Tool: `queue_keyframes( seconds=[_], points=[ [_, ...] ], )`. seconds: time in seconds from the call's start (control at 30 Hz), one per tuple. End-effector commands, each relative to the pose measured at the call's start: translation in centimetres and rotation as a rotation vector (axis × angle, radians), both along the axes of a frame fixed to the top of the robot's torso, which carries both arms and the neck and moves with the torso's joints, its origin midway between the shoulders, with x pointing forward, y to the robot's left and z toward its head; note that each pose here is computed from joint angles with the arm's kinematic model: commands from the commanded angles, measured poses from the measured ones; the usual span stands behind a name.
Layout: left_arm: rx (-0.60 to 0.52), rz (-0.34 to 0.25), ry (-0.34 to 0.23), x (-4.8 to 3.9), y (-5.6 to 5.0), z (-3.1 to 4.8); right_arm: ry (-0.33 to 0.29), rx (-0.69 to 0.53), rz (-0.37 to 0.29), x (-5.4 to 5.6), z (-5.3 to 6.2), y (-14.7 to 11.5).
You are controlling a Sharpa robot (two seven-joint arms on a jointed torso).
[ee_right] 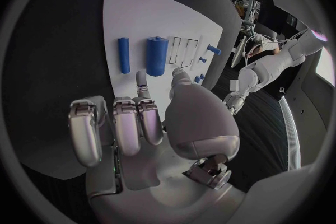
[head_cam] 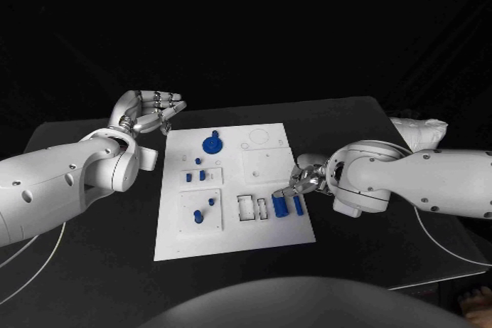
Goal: Assemble the parts on the task board
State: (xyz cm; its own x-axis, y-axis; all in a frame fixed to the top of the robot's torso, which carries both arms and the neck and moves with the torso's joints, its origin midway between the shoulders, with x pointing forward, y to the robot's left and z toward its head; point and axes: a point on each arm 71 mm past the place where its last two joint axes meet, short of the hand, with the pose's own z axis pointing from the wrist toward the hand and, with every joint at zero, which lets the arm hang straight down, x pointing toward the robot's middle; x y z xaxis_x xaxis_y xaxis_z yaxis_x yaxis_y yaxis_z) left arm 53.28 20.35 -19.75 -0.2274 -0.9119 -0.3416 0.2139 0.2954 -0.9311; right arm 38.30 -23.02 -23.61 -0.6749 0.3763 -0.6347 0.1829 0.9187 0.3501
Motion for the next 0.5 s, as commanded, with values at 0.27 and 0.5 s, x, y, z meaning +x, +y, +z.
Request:
queue_keyframes(
  seconds=[0.27, 0.5],
  points=[
    [-0.008, -0.018, -0.004, -0.17, 0.0, 0.08, 0.082, -0.085, 0.043, -0.4, -1.6, 0.5],
    [-0.010, -0.020, -0.001, -0.29, -0.1, 0.08, 0.072, -0.136, 0.068, -0.3, -2.1, 0.6]
  ],
)
